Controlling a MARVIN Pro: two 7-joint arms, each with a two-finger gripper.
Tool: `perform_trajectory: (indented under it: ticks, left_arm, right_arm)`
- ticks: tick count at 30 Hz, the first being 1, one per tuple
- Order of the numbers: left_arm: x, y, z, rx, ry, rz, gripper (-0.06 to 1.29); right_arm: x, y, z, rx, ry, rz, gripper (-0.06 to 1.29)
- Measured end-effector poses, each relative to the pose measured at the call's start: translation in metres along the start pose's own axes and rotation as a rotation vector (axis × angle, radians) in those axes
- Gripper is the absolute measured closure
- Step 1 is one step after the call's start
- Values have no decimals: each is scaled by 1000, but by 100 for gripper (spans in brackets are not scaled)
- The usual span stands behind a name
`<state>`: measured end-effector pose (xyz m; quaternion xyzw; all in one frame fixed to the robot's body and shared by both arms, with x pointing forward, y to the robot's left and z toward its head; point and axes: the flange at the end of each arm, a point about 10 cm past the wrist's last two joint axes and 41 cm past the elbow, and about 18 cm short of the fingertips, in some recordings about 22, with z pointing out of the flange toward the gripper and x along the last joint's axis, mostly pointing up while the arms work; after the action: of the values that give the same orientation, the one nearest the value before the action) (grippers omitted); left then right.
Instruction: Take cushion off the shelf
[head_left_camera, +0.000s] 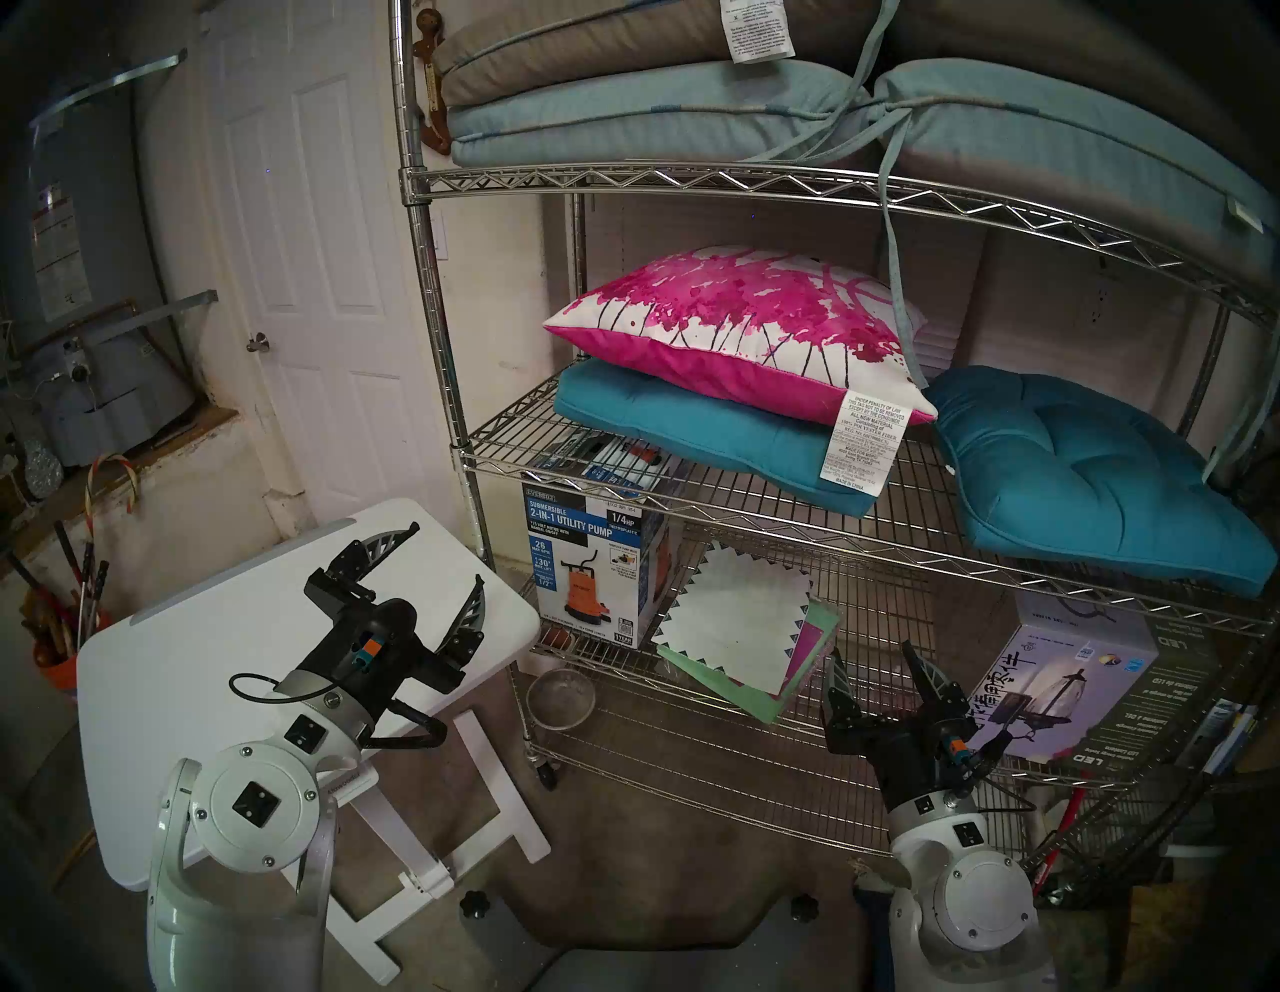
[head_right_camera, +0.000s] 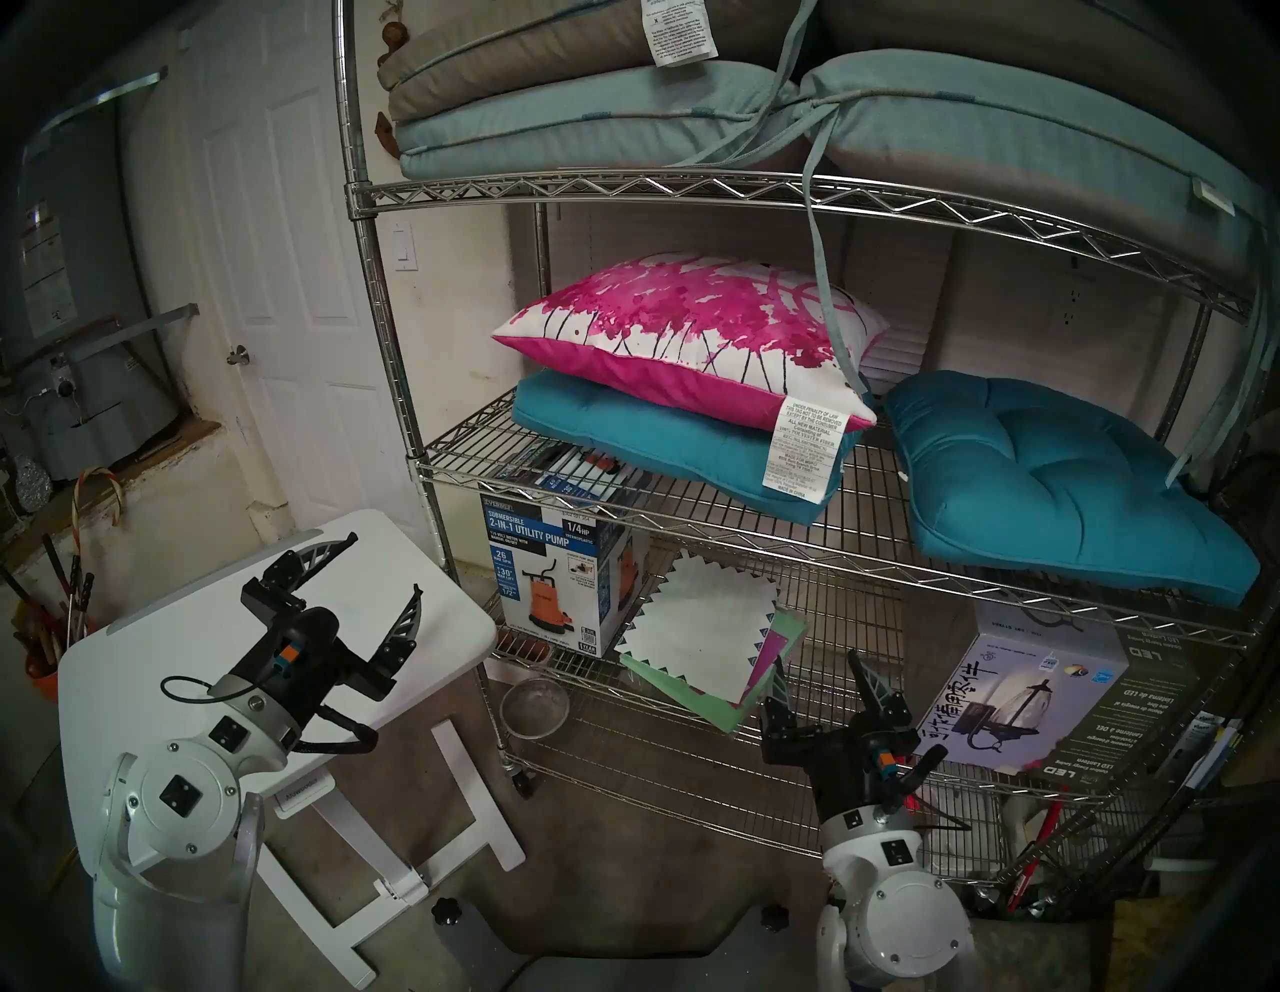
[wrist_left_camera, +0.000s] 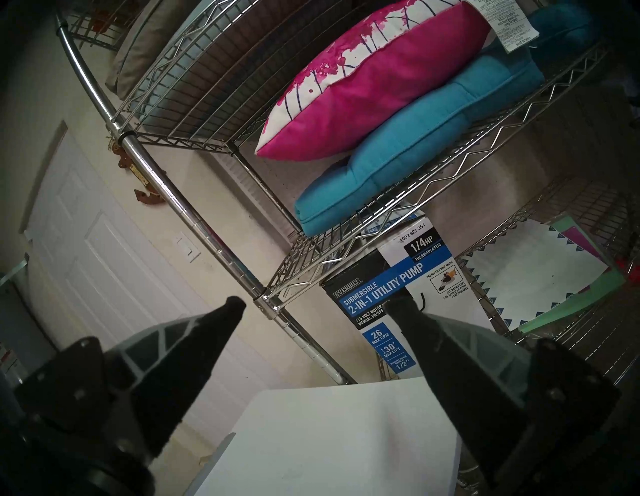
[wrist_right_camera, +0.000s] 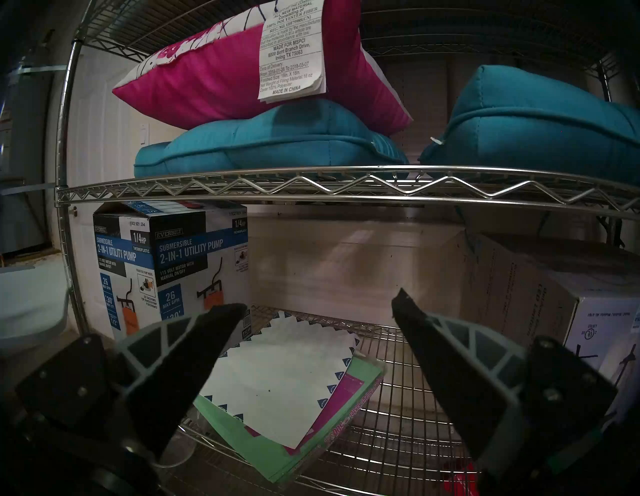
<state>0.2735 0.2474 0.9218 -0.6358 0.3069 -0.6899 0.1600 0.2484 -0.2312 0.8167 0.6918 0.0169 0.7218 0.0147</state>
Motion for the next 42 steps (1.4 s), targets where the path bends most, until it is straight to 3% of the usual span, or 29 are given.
perform_trajectory:
  ticks: [42]
  left_arm:
    - [-2,-1,-1,-4,3,12,1]
  right_arm:
    - [-1,0,0,0,-2,0,1]
